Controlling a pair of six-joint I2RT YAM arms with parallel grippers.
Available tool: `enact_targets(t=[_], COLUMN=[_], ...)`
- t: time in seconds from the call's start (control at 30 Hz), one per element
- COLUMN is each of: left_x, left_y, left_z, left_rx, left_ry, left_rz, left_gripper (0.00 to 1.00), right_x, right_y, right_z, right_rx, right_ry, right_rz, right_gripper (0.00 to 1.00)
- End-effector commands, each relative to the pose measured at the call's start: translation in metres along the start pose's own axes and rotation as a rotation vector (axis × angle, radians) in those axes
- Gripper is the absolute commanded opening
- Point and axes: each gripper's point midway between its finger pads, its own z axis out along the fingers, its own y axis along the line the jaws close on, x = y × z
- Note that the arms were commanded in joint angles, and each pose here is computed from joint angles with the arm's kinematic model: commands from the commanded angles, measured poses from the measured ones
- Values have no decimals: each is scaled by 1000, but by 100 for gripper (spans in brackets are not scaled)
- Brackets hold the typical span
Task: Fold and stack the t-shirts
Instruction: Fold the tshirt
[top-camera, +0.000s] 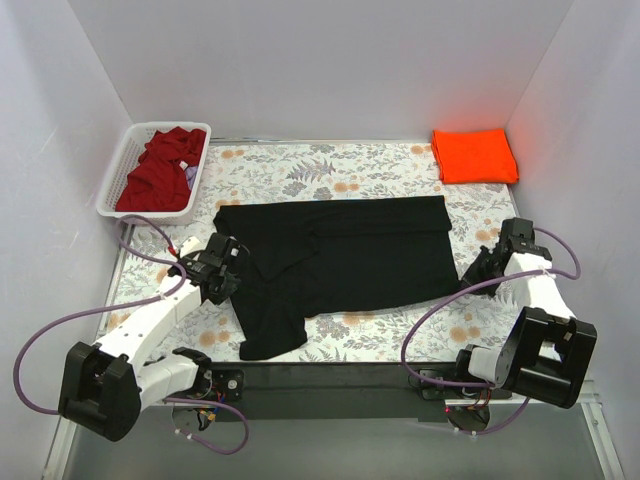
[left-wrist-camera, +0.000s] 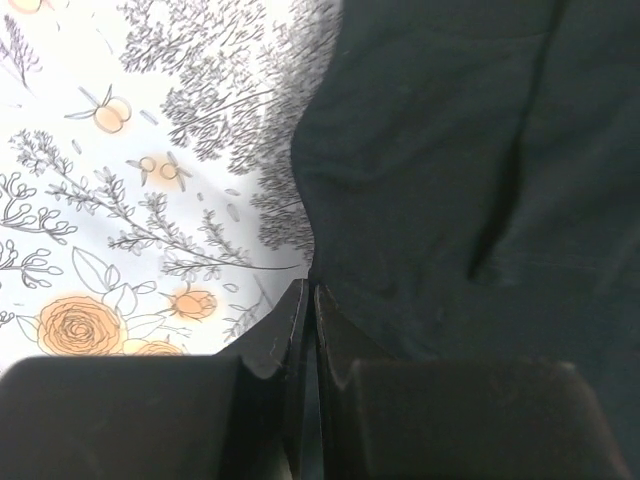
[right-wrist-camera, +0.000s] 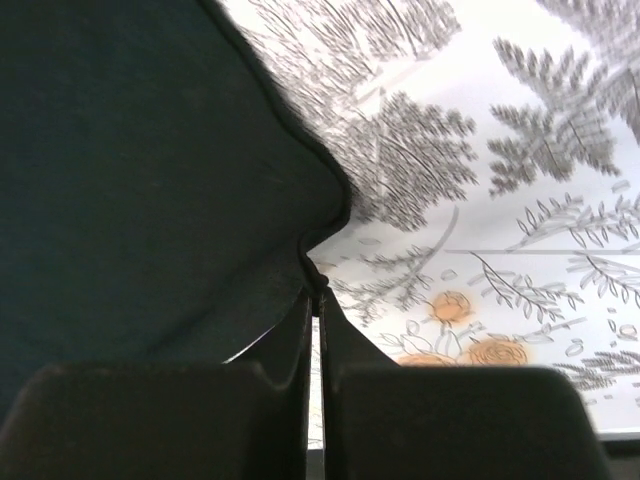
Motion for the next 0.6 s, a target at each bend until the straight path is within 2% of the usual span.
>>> enact_targets(t=[0.0, 0.2, 0.57], left_x=[-17, -23, -80], left_y=[-5, -8, -23], left_z=[-9, -12, 3], left_rx=[-3, -2, 12], left_ry=[-41, -38, -79], left_rz=[-5, 9, -22], left_gripper=[0, 0, 0], right_x=[-27, -33, -68], right_y=[21, 29, 46], right_z=[-10, -6, -6], right_rx=[-77, -124, -156], right_ry=[-60, -72, -116], right_rz=[-13, -31, -40], right_gripper=[1, 1, 1])
